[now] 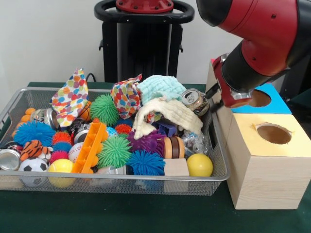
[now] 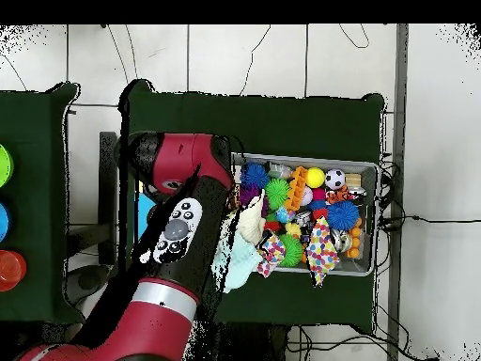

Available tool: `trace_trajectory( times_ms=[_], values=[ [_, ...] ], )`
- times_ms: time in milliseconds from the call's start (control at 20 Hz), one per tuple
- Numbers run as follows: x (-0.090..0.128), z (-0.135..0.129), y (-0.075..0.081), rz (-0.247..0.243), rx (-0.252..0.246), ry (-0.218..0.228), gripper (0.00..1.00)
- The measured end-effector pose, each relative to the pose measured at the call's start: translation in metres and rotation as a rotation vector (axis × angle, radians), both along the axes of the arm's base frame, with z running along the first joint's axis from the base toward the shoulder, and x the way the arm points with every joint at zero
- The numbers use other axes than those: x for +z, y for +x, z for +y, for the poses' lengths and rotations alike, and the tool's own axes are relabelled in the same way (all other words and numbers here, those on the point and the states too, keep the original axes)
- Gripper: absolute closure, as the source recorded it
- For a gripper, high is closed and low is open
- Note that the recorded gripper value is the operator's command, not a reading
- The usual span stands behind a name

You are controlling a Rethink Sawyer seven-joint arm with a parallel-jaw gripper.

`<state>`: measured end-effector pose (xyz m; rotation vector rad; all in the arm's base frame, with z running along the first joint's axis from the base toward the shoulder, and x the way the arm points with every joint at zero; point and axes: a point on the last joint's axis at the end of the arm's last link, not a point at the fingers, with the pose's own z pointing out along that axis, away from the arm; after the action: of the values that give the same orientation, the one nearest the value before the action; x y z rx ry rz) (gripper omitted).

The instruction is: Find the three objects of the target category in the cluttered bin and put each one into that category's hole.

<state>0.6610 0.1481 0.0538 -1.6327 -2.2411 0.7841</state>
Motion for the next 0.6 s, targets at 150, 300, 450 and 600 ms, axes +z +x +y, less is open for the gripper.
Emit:
trace_trajectory(
  times_ms=[150,300,450,600],
  values=[
    [-0.0048,-0.0018,0.0084,-0.068,0.024,-0.003,0.00],
    [-0.0059,-0.0018,0.0107,-0.087,0.032,-0.003,0.00],
    [-0.0064,-0.0019,0.0110,-0.090,0.033,-0.004,0.00],
    [-0.0084,-0.0016,0.0100,-0.086,0.034,-0.004,0.00]
  ],
)
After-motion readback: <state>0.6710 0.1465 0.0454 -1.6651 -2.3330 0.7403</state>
